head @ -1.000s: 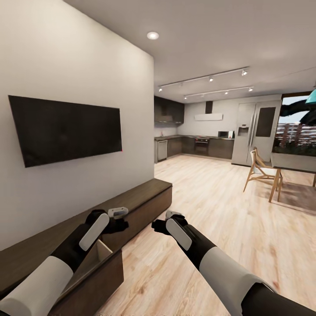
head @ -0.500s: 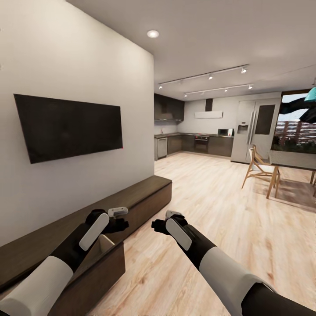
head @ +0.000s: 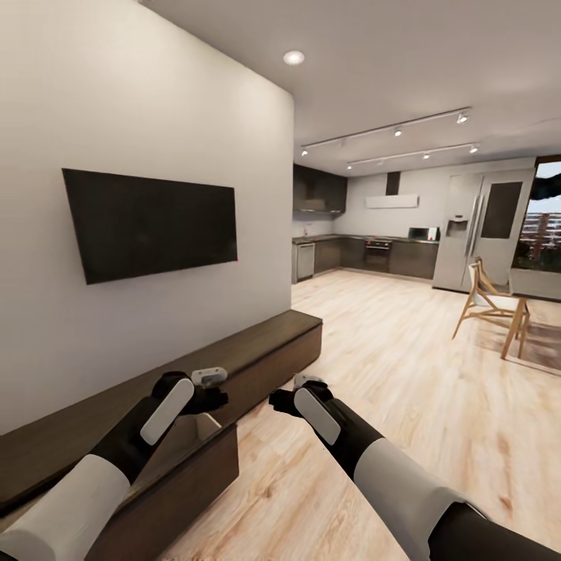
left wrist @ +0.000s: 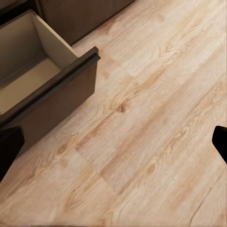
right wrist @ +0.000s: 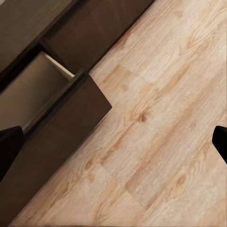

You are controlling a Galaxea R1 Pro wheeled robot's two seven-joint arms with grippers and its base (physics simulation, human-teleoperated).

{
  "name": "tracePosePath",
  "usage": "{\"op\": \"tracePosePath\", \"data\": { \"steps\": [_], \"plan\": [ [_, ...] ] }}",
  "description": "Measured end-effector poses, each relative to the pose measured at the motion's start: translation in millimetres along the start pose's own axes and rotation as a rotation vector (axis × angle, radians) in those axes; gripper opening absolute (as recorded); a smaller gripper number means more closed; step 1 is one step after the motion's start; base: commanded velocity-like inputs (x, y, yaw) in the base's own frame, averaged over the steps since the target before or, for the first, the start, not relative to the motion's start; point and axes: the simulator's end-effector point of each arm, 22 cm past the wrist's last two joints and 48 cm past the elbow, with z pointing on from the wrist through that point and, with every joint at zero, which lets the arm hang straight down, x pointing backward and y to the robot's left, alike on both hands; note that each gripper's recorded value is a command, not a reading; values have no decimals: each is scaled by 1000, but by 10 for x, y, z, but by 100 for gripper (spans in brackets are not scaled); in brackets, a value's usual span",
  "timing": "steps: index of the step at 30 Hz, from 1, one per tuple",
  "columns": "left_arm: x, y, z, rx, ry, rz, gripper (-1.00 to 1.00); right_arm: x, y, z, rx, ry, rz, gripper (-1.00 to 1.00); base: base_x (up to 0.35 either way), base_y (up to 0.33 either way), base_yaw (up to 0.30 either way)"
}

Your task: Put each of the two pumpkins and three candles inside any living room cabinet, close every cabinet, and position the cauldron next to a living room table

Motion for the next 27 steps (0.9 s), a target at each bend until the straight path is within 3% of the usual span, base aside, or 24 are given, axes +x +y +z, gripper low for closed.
{"op": "tracePosePath", "data": {
  "steps": [27],
  "plan": [
    [73,14,99,-1,20,-3,100,84,-37,93,6,21,4,100,0,0,255]
  ]
}}
